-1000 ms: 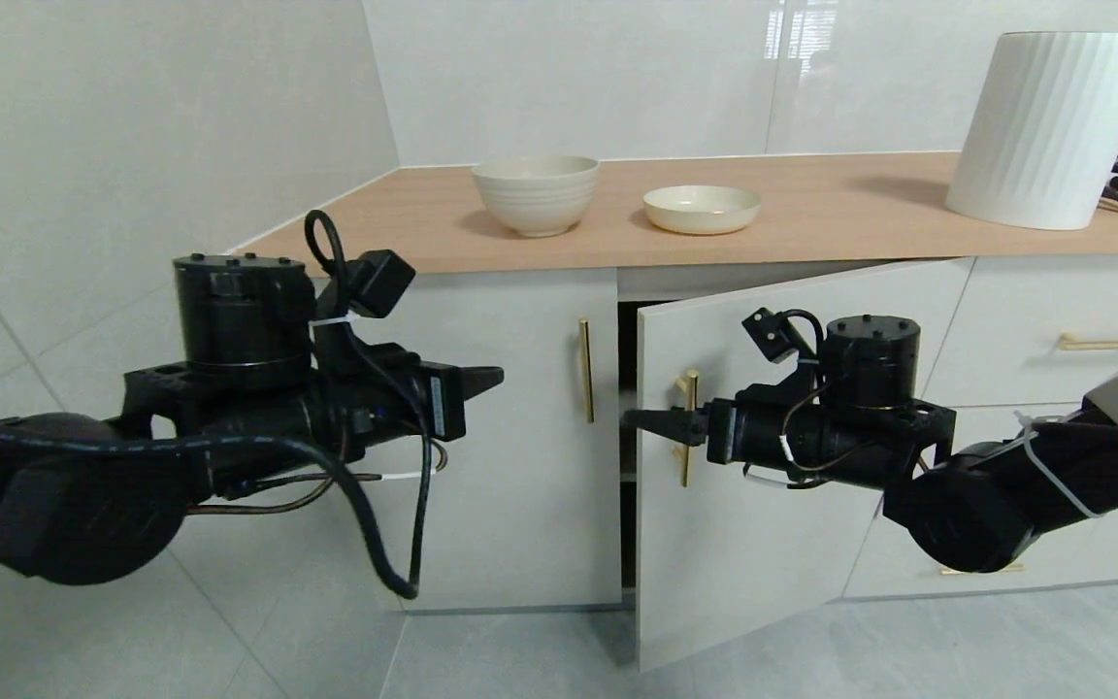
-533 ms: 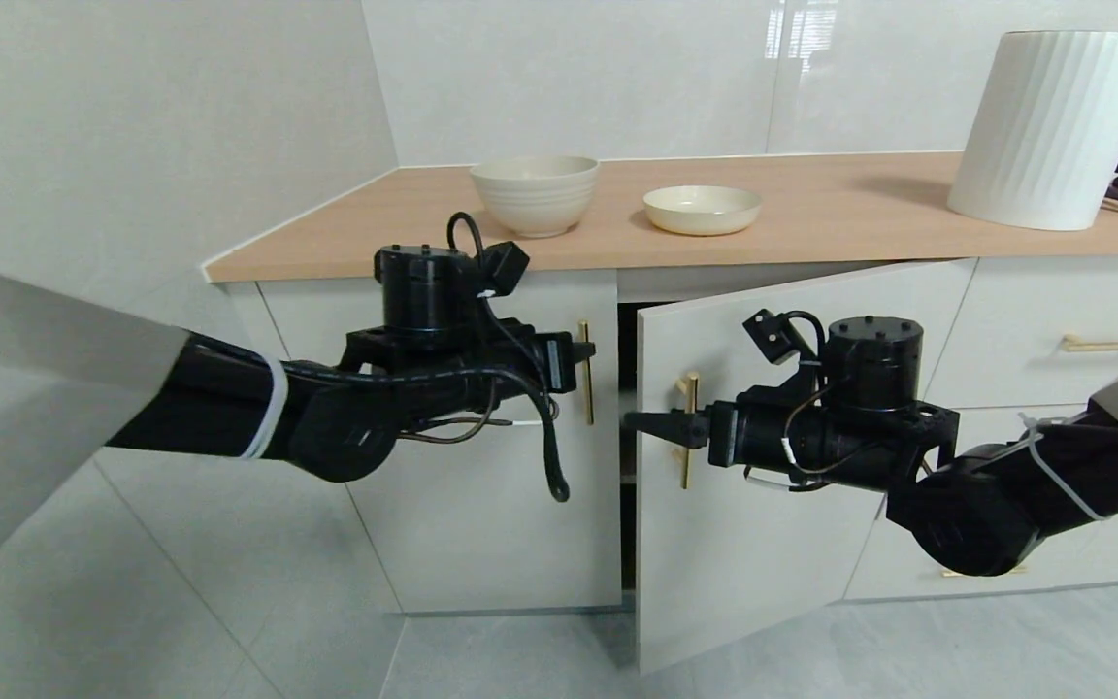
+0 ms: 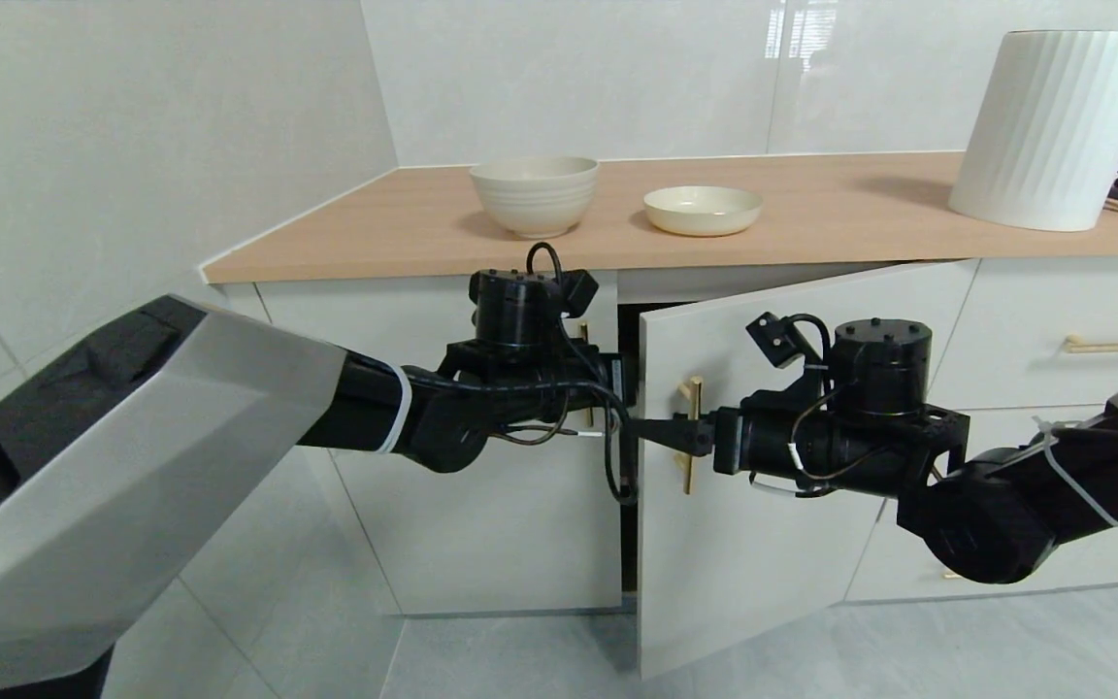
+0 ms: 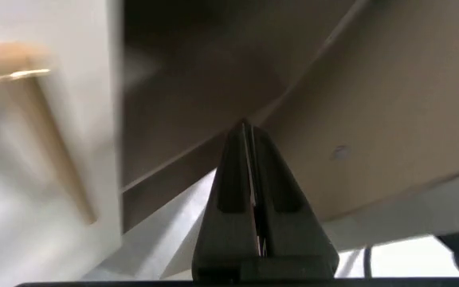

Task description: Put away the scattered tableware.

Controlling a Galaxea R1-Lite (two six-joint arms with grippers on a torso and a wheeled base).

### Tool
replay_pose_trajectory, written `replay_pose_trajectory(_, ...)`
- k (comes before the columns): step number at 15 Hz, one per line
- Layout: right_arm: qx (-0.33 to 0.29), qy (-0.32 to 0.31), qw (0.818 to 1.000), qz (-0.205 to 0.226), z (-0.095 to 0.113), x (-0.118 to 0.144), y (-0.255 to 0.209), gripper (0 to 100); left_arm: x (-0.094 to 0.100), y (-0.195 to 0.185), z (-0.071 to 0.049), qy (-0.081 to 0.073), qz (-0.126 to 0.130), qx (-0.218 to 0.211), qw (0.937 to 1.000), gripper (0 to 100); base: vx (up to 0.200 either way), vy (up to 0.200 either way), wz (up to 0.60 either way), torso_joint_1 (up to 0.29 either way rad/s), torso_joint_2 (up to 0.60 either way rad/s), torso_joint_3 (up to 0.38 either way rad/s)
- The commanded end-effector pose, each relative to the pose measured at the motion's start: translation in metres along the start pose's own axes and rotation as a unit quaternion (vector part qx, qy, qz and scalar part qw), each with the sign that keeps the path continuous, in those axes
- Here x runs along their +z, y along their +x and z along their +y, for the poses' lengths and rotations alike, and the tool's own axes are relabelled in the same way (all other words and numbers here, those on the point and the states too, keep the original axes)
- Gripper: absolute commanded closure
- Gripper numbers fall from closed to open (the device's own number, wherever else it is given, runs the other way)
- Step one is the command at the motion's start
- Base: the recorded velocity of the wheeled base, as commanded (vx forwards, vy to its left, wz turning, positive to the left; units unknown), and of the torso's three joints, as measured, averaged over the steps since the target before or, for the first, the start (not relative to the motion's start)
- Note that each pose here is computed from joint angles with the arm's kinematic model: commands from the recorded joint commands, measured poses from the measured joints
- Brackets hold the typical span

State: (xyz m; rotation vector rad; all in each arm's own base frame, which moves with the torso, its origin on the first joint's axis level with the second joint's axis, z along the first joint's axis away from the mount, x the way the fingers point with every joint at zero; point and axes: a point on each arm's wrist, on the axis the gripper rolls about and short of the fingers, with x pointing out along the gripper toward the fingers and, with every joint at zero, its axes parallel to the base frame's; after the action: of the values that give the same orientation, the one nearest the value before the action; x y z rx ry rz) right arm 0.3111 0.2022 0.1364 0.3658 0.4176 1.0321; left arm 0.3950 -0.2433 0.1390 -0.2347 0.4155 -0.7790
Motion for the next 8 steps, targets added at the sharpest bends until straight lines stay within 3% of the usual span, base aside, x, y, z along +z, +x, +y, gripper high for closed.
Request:
replay_pose_trajectory(1,-0.002,0.000,1.000,-0.001,-0.001,0.000,0.000,0,0.001,0.002,-0.004,0.002,-0.003,-0.005,1.0000,100,0.000,0.000,0.00,0.000,0.00,0.000)
replay_pose_trajectory(5,-0.014,-0.012,1.000,-0.009,-0.008,0.005,-0.006,0,0.002,0.002,-0.030,0.012,-0.004,-0.031,0.9994,100,0.000,0.000,0.00,0.000,0.00,0.000)
replay_pose_trajectory(8,-0.024,-0.020,0.999,-0.020,-0.013,0.011,-0.014,0,0.004,0.000,-0.041,0.016,-0.006,-0.040,0.9991,100,0.000,0.000,0.00,0.000,0.00,0.000)
